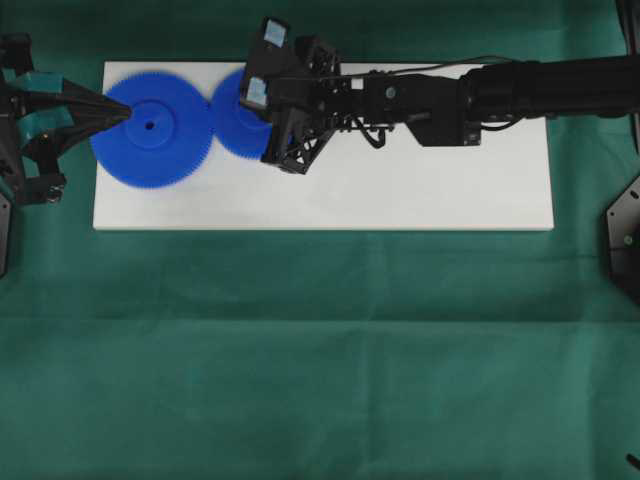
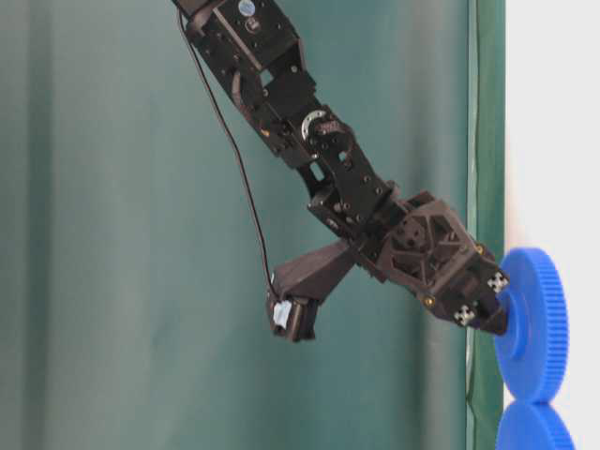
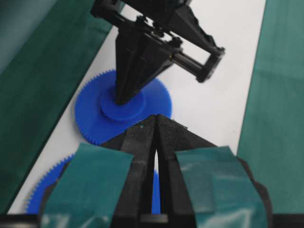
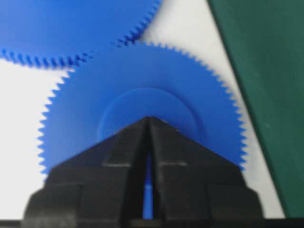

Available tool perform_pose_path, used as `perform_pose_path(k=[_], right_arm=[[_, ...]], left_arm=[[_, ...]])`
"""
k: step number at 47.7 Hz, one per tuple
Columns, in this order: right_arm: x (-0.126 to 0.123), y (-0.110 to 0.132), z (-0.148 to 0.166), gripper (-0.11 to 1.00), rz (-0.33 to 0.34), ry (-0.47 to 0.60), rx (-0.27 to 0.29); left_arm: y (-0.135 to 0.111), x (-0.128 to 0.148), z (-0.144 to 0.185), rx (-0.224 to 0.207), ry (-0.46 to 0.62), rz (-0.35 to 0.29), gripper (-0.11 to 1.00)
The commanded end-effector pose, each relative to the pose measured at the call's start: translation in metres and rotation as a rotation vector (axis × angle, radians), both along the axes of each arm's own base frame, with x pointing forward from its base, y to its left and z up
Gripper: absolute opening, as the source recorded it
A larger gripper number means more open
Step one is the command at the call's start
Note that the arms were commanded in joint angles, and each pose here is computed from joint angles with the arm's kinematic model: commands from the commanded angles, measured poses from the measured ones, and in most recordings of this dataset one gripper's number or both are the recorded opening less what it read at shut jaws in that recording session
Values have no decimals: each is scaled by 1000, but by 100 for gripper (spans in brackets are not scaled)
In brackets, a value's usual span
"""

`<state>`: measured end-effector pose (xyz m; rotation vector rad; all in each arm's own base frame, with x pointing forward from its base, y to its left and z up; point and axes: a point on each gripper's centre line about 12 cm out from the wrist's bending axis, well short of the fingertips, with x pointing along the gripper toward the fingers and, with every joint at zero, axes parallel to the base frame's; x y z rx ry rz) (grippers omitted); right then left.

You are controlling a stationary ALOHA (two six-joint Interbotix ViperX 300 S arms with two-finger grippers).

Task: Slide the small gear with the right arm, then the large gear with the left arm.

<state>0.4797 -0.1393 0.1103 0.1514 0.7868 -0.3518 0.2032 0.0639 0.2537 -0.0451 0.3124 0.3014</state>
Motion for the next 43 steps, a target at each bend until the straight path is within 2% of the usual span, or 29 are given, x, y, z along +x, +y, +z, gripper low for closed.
perform_pose_path(k=[1,17,43], right_arm=[[5,13,4,50,31,-3,-7],[5,14,3,50,35,0,-11],[4,8,3,50,33,4,-23]], left_arm=[[0,2,5,1,-14,-2,0],[0,2,4,-14,-17,3,0],[0,2,4,-16,-16,3,0]])
